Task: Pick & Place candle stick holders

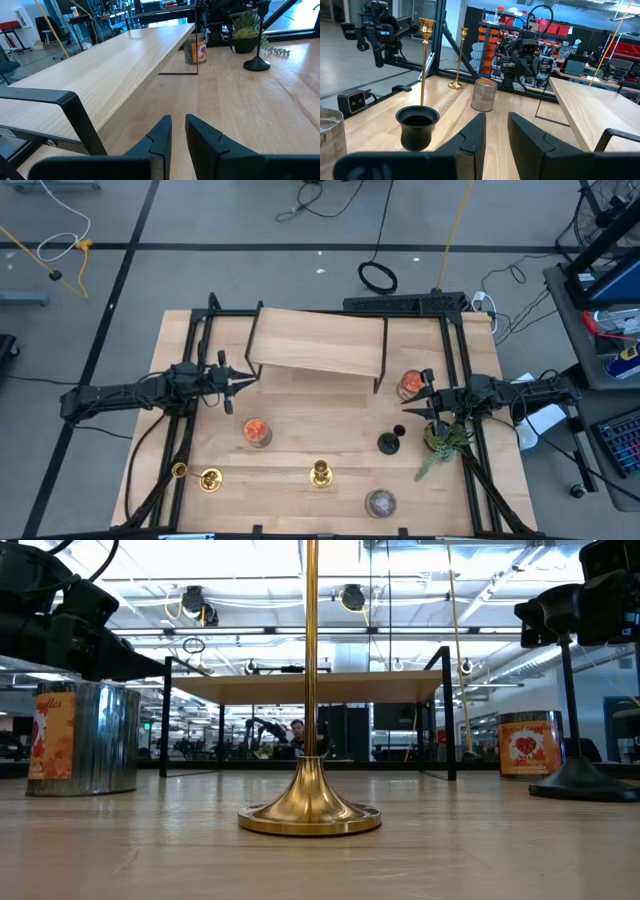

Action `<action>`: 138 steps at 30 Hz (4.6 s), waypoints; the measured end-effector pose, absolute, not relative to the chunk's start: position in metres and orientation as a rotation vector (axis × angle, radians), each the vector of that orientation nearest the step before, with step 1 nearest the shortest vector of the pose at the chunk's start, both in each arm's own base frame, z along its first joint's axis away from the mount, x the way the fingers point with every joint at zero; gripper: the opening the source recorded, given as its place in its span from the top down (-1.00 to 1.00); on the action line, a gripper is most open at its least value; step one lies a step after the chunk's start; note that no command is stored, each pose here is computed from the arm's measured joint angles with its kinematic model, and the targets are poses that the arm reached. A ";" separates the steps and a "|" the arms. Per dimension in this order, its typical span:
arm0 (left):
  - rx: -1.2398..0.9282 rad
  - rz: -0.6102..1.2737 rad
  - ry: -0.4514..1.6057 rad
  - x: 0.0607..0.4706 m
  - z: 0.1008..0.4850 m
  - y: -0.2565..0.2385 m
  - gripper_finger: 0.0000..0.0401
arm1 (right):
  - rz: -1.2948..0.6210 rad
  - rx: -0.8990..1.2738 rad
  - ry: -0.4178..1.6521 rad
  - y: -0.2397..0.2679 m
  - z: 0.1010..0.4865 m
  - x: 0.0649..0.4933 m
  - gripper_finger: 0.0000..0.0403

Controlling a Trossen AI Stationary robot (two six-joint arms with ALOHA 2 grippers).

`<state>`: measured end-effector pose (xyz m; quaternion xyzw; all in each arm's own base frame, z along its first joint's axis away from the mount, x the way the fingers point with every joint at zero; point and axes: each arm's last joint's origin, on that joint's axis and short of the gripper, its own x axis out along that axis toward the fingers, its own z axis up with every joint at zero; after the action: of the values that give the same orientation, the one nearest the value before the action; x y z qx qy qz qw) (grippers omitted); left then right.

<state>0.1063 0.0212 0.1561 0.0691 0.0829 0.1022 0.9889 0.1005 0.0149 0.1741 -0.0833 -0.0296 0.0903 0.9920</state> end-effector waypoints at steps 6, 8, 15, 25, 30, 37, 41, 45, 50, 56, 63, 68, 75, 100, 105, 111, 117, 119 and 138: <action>0.139 0.205 0.167 0.106 0.156 0.021 0.70 | 0.181 -0.167 -0.060 0.015 0.174 0.100 0.63; 0.139 0.205 0.167 0.106 0.156 0.021 0.70 | 0.181 -0.167 -0.059 0.015 0.174 0.100 0.63; 0.139 0.205 0.167 0.106 0.156 0.021 0.70 | 0.181 -0.167 -0.059 0.015 0.174 0.100 0.63; 0.139 0.205 0.167 0.106 0.156 0.021 0.70 | 0.181 -0.167 -0.059 0.015 0.174 0.100 0.63; 0.139 0.205 0.167 0.106 0.156 0.021 0.70 | 0.181 -0.167 -0.060 0.015 0.174 0.100 0.63; 0.139 0.205 0.166 0.106 0.156 0.021 0.70 | 0.181 -0.167 -0.059 0.015 0.174 0.100 0.63; 0.139 0.205 0.166 0.106 0.156 0.021 0.70 | 0.181 -0.167 -0.060 0.015 0.174 0.100 0.63; 0.139 0.204 0.166 0.106 0.156 0.021 0.70 | 0.181 -0.167 -0.060 0.015 0.174 0.100 0.63; 0.139 0.205 0.166 0.106 0.156 0.021 0.70 | 0.181 -0.167 -0.059 0.015 0.174 0.100 0.63; 0.139 0.205 0.167 0.106 0.156 0.021 0.70 | 0.181 -0.167 -0.059 0.015 0.174 0.100 0.63; 0.139 0.205 0.166 0.106 0.156 0.021 0.70 | 0.181 -0.167 -0.059 0.015 0.174 0.100 0.63; 0.139 0.205 0.167 0.106 0.156 0.021 0.70 | 0.181 -0.167 -0.059 0.015 0.174 0.100 0.63; 0.139 0.205 0.167 0.106 0.156 0.021 0.70 | 0.181 -0.167 -0.059 0.015 0.174 0.100 0.63; 0.139 0.204 0.167 0.106 0.156 0.021 0.70 | 0.183 -0.104 -0.054 0.015 0.174 0.100 0.63; 0.138 0.196 0.166 0.106 0.156 0.021 0.70 | 0.184 -0.049 -0.053 0.015 0.175 0.100 0.63; 0.139 0.203 0.166 0.106 0.156 0.021 0.70 | 0.182 -0.041 -0.097 0.015 0.179 0.100 0.63; 0.139 0.204 0.167 0.106 0.156 0.021 0.70 | 0.169 -0.123 -0.192 0.015 0.187 0.099 0.63; 0.139 0.204 0.166 0.106 0.156 0.021 0.70 | 0.164 -0.160 -0.210 0.015 0.189 0.099 0.63; 0.050 0.215 0.065 0.107 0.165 0.021 0.70 | -0.253 -0.172 -0.171 0.003 0.189 0.098 0.63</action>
<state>0.1072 0.0213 0.1650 0.0252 0.0326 0.1071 0.9934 0.0983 0.0026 0.1891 -0.0853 -0.0852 -0.1257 0.9847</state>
